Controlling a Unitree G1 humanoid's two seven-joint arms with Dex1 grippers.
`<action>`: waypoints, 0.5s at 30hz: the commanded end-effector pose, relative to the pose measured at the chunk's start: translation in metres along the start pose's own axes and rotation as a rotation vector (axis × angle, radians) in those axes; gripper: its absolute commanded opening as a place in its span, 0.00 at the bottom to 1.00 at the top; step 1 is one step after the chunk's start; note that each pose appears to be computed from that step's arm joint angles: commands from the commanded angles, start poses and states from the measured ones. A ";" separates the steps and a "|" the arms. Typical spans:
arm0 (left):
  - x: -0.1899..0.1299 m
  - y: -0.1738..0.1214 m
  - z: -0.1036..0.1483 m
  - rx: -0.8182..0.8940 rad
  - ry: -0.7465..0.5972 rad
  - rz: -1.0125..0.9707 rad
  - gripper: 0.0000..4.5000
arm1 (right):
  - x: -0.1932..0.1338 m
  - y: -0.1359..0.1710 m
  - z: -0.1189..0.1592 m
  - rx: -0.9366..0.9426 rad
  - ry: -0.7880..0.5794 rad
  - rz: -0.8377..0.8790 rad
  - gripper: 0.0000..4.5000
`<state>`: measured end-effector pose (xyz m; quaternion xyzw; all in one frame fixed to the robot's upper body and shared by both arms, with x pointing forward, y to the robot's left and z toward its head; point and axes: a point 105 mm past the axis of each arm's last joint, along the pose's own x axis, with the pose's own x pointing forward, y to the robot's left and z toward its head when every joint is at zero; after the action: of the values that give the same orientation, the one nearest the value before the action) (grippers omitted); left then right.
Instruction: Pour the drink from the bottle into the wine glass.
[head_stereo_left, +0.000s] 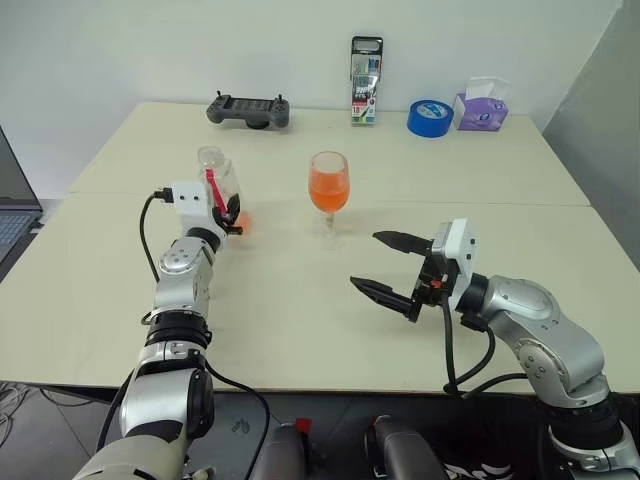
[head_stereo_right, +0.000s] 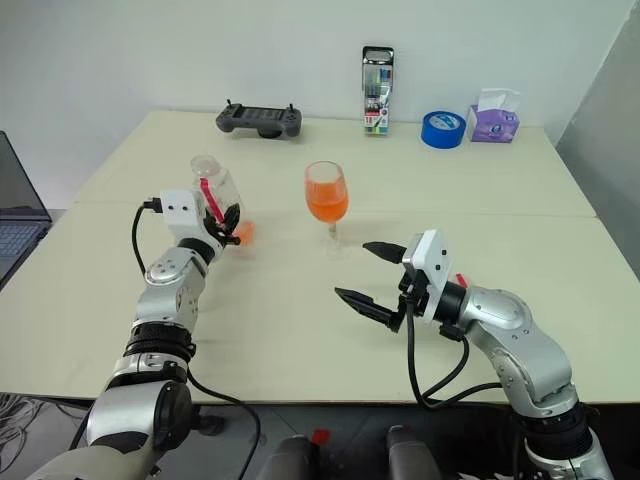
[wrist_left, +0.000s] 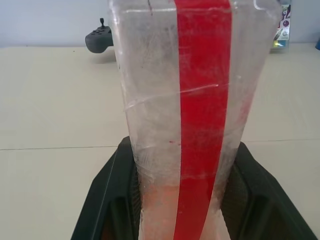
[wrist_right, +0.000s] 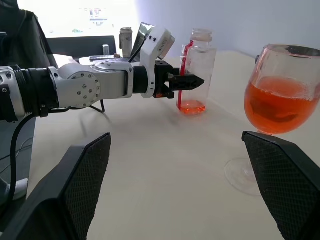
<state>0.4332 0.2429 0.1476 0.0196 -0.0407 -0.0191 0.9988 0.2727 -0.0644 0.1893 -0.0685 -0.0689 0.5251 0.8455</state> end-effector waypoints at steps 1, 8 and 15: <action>-0.001 0.006 0.008 0.015 -0.039 0.012 0.37 | 0.001 -0.002 0.013 -0.031 -0.040 -0.006 1.00; -0.001 0.004 0.001 0.030 -0.020 0.001 0.60 | 0.002 -0.002 0.013 -0.025 -0.038 -0.008 1.00; -0.002 0.004 -0.001 0.023 -0.012 -0.009 0.99 | 0.003 -0.001 0.012 -0.024 -0.033 -0.011 1.00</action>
<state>0.4321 0.2443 0.1383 0.0229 -0.0333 -0.0202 0.9990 0.2752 -0.0633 0.1925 -0.0679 -0.0718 0.5187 0.8492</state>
